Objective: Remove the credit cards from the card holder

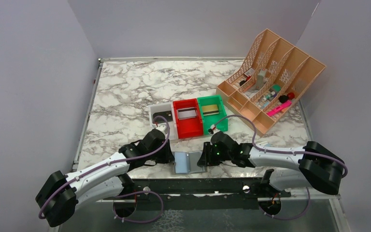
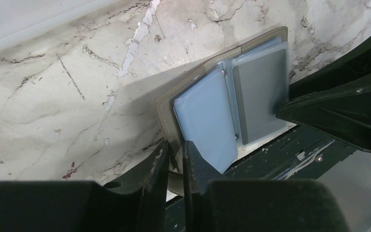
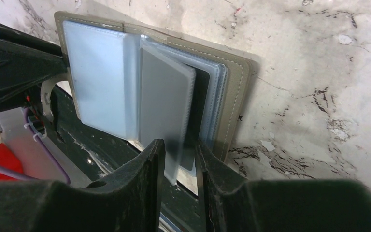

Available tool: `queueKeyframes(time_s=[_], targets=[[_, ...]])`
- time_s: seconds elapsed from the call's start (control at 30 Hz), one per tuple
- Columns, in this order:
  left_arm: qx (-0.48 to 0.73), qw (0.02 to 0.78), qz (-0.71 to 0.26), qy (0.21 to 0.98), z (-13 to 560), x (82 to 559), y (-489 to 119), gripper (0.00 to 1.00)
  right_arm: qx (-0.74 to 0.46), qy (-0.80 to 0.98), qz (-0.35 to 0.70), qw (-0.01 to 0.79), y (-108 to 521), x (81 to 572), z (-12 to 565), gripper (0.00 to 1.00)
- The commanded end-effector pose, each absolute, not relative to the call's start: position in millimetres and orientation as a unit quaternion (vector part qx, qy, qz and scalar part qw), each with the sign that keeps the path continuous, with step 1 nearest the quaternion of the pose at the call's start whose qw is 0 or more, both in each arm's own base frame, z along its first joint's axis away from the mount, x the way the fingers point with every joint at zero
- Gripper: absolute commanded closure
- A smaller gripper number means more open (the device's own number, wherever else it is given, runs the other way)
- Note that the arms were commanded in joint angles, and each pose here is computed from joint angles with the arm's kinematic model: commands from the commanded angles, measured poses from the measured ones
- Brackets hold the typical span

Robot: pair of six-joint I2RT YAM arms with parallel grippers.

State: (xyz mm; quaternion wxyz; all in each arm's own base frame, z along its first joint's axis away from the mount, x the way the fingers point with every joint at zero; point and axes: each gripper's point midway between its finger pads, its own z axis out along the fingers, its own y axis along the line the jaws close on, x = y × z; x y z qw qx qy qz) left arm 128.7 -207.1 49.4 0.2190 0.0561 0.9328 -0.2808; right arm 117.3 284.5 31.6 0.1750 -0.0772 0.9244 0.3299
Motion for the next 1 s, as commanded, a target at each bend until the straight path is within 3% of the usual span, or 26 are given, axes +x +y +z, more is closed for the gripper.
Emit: queueKeyframes(time_s=[0.0, 0.3, 0.7, 0.97], targets=[[0.062, 0.218, -0.283, 0.932, 47, 127, -209, 0.84, -0.084, 0.922, 0.341, 0.165, 289, 113, 28, 0.67], [0.044, 0.222, -0.282, 0.932, 45, 128, -208, 0.93, -0.093, 0.913, 0.352, 0.184, 297, 120, 50, 0.68], [0.039, 0.224, -0.282, 0.932, 42, 128, -207, 0.95, -0.105, 0.906, 0.369, 0.176, 303, 116, 60, 0.65], [0.035, 0.228, -0.282, 0.931, 41, 129, -207, 0.95, -0.142, 0.849, 0.476, 0.182, 336, 109, 104, 0.68]])
